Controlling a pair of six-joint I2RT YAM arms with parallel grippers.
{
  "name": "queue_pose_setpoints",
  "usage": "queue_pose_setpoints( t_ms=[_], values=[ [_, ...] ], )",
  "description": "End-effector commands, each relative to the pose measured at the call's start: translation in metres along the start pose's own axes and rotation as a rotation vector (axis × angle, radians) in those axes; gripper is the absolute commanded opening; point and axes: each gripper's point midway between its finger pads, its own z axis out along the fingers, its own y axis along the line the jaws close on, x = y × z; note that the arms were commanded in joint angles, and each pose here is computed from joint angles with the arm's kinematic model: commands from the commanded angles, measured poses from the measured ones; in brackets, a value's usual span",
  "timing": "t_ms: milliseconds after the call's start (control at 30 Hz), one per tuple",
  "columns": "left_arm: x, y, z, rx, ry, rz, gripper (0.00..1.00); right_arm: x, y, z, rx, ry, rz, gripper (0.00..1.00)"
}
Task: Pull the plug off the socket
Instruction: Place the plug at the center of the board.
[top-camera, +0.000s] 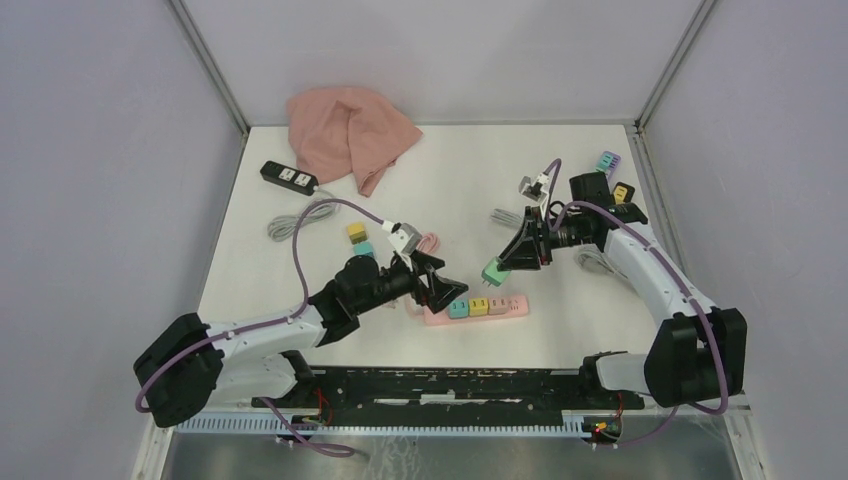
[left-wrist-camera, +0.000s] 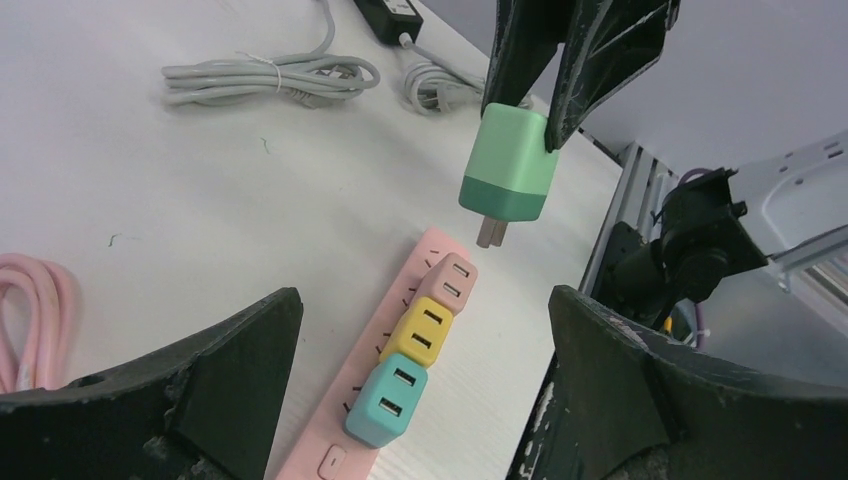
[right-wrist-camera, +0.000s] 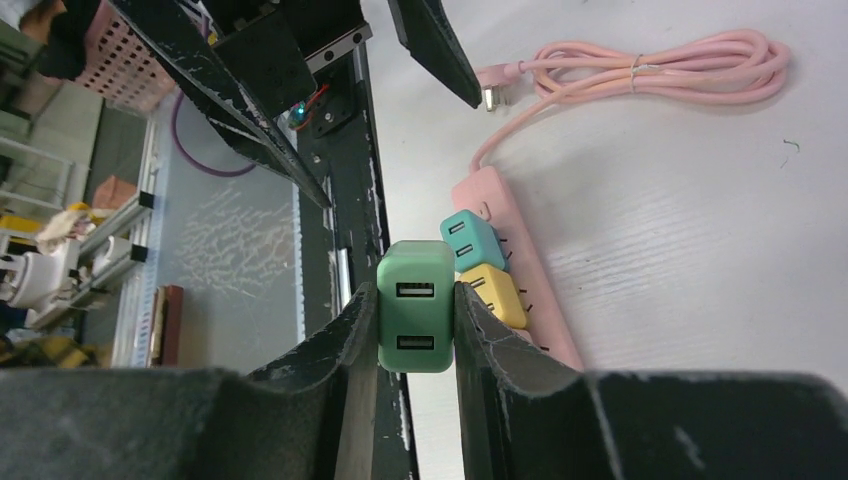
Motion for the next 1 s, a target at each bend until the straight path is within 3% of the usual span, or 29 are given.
queue_pose_setpoints(
  t_ms=[0, 200, 400, 633, 967],
  values=[
    [-0.04, -0.01, 0.006, -0.008, -0.09, -0.114, 0.99, -0.023, 0.0, 0.0, -0.043, -0.093, 0.087, 0.05],
    [-0.049, 0.0, 0.003, -0.086, -0.124, -0.157, 1.0, -0.025, -0.013, -0.001, -0.006, -0.104, 0.15, 0.06],
    [-0.038, 0.013, 0.012, -0.195, -0.013, -0.189, 0.96, -0.024, -0.021, -0.001, 0.008, -0.104, 0.186, 0.08],
    [-0.029, 0.018, 0.016, -0.371, 0.059, -0.087, 0.96, -0.025, -0.025, -0.004, 0.016, -0.113, 0.203, 0.08],
    [-0.038, -0.012, 0.032, -0.372, 0.064, 0.009, 0.95, -0.025, -0.029, -0.005, 0.019, -0.119, 0.228, 0.08]
  ],
)
